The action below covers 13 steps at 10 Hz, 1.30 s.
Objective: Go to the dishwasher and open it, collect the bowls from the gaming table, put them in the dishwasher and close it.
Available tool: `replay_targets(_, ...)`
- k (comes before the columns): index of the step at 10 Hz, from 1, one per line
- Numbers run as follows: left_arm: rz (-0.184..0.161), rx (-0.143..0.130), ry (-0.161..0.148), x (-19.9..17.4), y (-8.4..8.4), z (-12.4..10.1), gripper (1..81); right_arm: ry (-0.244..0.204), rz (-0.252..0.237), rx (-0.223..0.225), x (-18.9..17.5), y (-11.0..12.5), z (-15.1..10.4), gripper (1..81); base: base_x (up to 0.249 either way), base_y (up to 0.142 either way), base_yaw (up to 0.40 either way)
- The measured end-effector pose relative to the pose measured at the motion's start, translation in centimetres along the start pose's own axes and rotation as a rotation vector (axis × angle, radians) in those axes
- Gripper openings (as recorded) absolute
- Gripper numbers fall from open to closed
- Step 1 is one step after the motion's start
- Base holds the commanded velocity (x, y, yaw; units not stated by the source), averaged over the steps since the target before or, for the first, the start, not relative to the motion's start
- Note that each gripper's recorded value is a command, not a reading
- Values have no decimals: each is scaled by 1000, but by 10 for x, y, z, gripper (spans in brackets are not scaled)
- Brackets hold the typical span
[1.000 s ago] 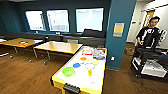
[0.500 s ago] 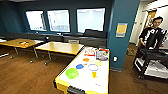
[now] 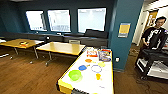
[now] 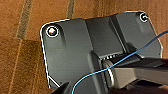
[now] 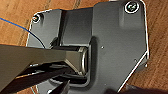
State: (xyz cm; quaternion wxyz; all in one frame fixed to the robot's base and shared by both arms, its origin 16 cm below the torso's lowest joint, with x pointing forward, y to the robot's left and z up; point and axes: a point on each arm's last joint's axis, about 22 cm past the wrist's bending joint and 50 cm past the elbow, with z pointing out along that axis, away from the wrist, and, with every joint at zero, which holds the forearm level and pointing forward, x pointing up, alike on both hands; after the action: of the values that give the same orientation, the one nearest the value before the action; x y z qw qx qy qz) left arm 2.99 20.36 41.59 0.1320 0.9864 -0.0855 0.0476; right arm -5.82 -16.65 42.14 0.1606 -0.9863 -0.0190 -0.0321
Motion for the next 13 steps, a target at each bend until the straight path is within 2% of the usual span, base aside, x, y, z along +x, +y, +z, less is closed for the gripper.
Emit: replay_targets(13,0,3,1,1,-1,0,811,0,0,0,0,0,0,811,87,110,0)
